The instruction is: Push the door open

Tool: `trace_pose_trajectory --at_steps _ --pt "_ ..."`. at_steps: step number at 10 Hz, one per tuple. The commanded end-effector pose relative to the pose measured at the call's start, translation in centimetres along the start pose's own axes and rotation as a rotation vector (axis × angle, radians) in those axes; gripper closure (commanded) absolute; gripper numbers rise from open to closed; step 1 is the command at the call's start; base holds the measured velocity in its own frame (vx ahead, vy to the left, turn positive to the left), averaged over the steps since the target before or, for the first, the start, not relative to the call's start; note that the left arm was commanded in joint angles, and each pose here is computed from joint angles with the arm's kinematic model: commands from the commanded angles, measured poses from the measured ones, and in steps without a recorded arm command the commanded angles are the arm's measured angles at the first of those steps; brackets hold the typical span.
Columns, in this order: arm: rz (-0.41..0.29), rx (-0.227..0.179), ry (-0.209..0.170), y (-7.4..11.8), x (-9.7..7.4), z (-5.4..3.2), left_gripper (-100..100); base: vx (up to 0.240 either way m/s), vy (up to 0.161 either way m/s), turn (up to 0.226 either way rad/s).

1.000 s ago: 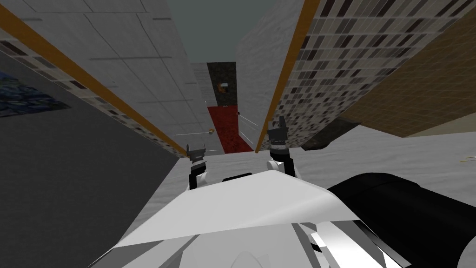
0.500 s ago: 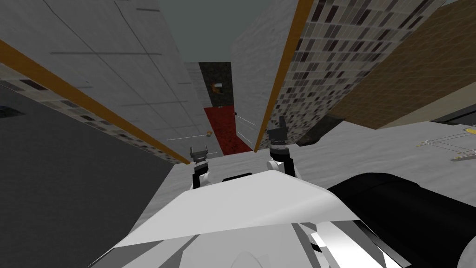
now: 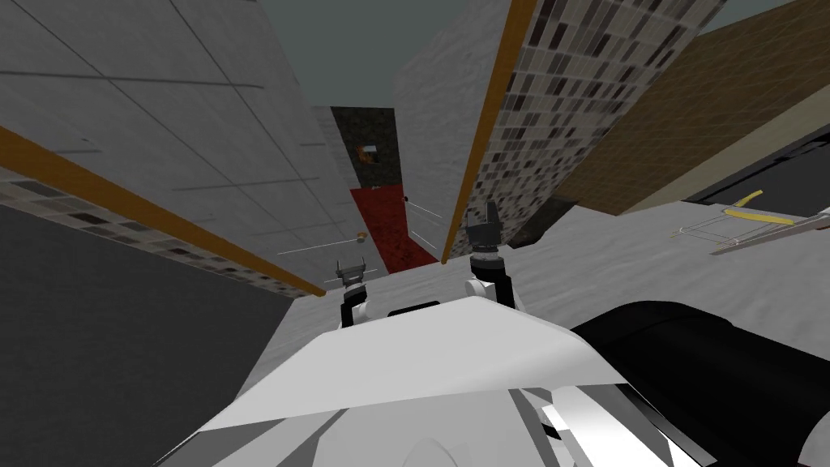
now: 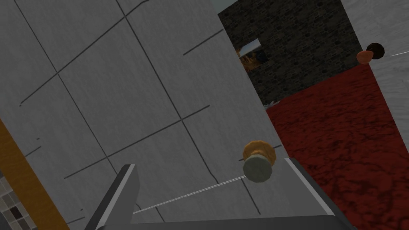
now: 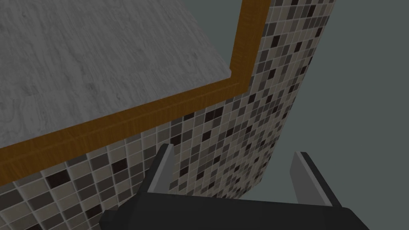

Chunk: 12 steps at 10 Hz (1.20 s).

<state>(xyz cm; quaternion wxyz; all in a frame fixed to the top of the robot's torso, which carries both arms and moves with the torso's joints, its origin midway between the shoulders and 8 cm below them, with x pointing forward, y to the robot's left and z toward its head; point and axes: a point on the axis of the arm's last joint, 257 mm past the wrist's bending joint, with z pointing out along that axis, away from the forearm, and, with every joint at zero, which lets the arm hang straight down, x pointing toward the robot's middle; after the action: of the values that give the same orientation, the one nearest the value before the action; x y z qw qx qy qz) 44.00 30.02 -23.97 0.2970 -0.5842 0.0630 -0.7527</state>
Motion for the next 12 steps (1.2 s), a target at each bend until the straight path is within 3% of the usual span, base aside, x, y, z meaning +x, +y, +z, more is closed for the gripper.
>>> trace_pose_trajectory --at_steps 1,12 --pt "-0.042 -0.002 -0.026 0.6 -1.1 -0.22 -100 0.034 0.105 -0.171" --pt "-0.285 0.01 -0.198 4.3 -7.6 -3.3 -100 0.039 0.107 -0.159"
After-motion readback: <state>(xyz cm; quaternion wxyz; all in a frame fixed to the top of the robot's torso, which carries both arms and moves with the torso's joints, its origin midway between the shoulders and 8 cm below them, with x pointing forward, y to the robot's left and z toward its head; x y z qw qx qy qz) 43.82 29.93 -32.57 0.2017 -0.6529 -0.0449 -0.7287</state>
